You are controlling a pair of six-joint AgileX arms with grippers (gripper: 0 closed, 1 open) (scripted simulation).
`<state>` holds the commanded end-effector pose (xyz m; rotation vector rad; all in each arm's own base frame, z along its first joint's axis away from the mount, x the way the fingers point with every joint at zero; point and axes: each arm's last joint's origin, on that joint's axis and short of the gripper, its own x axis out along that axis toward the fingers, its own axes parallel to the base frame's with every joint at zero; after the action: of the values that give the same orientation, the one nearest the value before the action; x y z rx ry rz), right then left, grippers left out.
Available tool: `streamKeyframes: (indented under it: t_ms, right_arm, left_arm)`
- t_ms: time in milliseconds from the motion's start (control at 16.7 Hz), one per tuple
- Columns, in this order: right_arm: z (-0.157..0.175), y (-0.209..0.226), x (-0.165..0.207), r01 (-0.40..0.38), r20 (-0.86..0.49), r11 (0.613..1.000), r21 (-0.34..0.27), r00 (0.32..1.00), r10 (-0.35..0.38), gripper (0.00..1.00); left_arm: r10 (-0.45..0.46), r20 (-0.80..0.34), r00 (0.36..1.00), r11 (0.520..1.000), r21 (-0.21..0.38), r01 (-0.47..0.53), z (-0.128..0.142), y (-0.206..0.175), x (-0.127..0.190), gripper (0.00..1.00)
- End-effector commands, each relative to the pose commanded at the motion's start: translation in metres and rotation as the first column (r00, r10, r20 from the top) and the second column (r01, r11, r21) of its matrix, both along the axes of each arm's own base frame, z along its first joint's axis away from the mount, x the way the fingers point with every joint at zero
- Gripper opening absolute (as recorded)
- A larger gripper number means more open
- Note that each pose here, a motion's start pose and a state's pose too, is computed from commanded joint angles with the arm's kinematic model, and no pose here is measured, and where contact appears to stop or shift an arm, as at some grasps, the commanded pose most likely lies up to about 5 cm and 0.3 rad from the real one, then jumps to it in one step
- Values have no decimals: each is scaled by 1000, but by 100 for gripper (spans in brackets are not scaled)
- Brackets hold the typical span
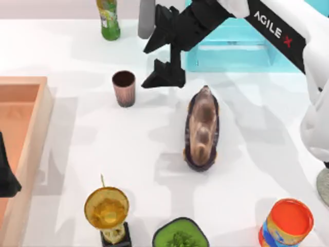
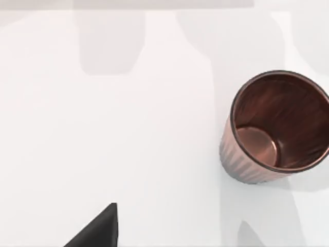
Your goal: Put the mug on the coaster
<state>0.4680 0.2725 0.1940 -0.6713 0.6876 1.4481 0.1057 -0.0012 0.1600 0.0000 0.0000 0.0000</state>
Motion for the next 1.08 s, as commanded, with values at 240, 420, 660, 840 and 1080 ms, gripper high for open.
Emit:
streamKeyframes:
  t_ms: [240,420,660,840,1080]
  right_arm:
    - [-26,25,1,-7,4,1000,3,1000,7,100]
    - [-57,50,-1,-6,3,1000,2,1000,6,100]
    - [-74,64,-4,-5,5,1000,5,1000,5,100]
    - [-74,64,-4,-5,5,1000,5,1000,5,92]
    - [-74,64,-4,-5,5,1000,5,1000,5,62]
  left_arm:
    - [0,0,1000,1000,0,0,0,0,0,100]
    - [0,0,1000,1000,0,0,0,0,0,100]
    - [0,0,1000,1000,0,0,0,0,0,100]
    - [0,0,1000,1000,0,0,0,0,0,100]
    - [0,0,1000,1000,0,0,0,0,0,100]
